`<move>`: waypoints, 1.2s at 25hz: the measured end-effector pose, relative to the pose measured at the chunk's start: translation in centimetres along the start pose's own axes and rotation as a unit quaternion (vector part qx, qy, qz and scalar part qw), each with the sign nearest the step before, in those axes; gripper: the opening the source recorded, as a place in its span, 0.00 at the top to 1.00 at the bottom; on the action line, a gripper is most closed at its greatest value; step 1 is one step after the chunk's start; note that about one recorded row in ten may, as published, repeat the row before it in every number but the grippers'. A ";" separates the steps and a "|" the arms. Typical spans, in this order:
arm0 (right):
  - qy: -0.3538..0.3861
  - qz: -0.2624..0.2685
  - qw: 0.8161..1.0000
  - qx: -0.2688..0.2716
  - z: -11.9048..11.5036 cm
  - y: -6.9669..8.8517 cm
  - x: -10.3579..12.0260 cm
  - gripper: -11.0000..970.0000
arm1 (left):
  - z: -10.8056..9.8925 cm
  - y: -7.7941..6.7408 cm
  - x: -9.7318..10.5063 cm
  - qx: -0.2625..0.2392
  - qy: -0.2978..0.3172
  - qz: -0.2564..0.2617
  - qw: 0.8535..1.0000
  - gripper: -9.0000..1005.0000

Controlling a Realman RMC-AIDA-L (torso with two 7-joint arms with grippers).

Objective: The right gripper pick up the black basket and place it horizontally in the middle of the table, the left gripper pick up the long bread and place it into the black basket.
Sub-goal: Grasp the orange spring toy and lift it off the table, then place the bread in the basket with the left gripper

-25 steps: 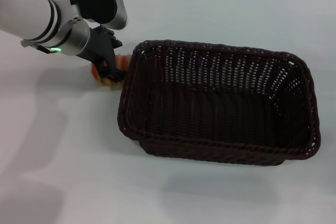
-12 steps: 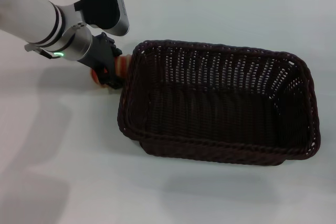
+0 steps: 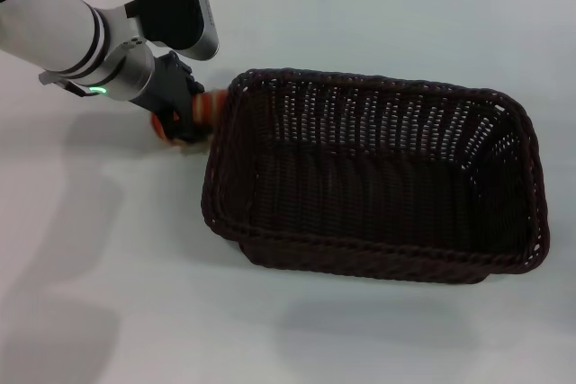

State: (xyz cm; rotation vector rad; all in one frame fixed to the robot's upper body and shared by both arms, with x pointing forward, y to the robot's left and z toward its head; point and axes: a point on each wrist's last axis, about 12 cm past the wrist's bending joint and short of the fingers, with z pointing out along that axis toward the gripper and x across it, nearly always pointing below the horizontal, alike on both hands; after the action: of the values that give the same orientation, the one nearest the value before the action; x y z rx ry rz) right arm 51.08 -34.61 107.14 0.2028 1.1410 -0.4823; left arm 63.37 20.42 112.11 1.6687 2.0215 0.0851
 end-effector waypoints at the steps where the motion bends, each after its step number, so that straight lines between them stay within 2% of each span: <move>1: 0.000 0.001 1.000 0.000 0.0 0.0 0.0 0.66 | 0.0 0.1 0.1 -0.002 0.003 -0.002 1.000 0.36; 6: -0.001 0.003 1.000 0.000 0.0 0.0 -0.1 0.66 | 0.0 0.1 0.3 -0.003 0.007 -0.004 1.000 0.41; 9: -0.001 0.002 1.000 0.000 -0.1 -0.1 -0.1 0.66 | -0.6 0.8 0.4 -0.020 -0.001 -0.014 1.000 0.46; 11: -0.001 0.003 1.000 0.000 -0.1 -0.1 -0.1 0.66 | -3.1 2.7 0.5 -0.068 -0.037 -0.043 0.996 0.48; 12: -0.001 0.004 1.000 0.000 -0.1 -0.1 -0.1 0.66 | -5.4 4.1 0.4 -0.101 -0.079 -0.065 0.990 0.49; 13: -0.001 0.004 1.000 0.000 -0.1 -0.1 -0.1 0.66 | -5.4 4.1 0.4 -0.101 -0.079 -0.065 0.990 0.49; 16: -0.003 0.005 1.000 -0.002 0.1 0.0 -0.1 0.66 | -9.2 5.1 -0.6 -0.115 -0.155 -0.078 0.978 0.50; 17: -0.003 0.005 1.000 -0.002 0.1 0.0 -0.1 0.66 | -9.2 5.1 -0.6 -0.115 -0.155 -0.078 0.978 0.51; 18: -0.005 0.006 1.000 -0.003 0.1 0.1 -0.2 0.66 | -11.2 4.6 -1.8 -0.097 -0.192 -0.067 0.974 0.51; 20: -0.006 0.006 1.000 -0.003 0.2 0.0 -0.2 0.66 | -11.9 4.2 -2.1 -0.084 -0.204 -0.062 0.973 0.52; 21: -0.006 0.006 1.000 -0.003 0.2 0.0 -0.2 0.66 | -12.7 3.1 -2.8 -0.059 -0.221 -0.052 0.972 0.52; 22: -0.006 0.006 1.000 -0.003 0.3 0.0 -0.2 0.66 | -12.9 2.8 -3.0 -0.051 -0.225 -0.050 0.972 0.52; 23: -0.007 0.004 1.000 -0.001 0.4 -0.2 -0.2 0.66 | -13.1 1.7 -3.7 -0.023 -0.235 -0.046 0.971 0.53; 24: -0.007 0.004 1.000 -0.001 0.4 -0.2 -0.2 0.66 | -13.1 1.7 -3.7 -0.023 -0.235 -0.046 0.971 0.53; 25: -0.007 0.004 1.000 -0.001 0.5 -0.3 -0.2 0.66 | -12.8 0.4 -4.4 0.008 -0.241 -0.043 0.970 0.54; 26: -0.008 0.003 1.000 0.000 0.6 -0.4 -0.2 0.66 | -12.8 0.4 -4.4 0.008 -0.241 -0.043 0.970 0.54; 27: -0.008 0.003 1.000 0.000 0.6 -0.4 -0.2 0.66 | -11.4 -1.8 -5.3 0.046 -0.240 -0.051 0.968 0.55; 30: -0.010 0.002 1.000 0.000 0.8 -0.6 -0.2 0.66 | -9.4 -3.8 -6.3 0.054 -0.234 -0.060 0.969 0.58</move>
State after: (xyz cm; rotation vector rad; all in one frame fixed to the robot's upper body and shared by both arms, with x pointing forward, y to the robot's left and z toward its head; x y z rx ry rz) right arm 51.39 -35.42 107.74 0.1984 1.1206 -0.4800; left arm 56.67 16.16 121.05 1.4547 1.7783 -0.4302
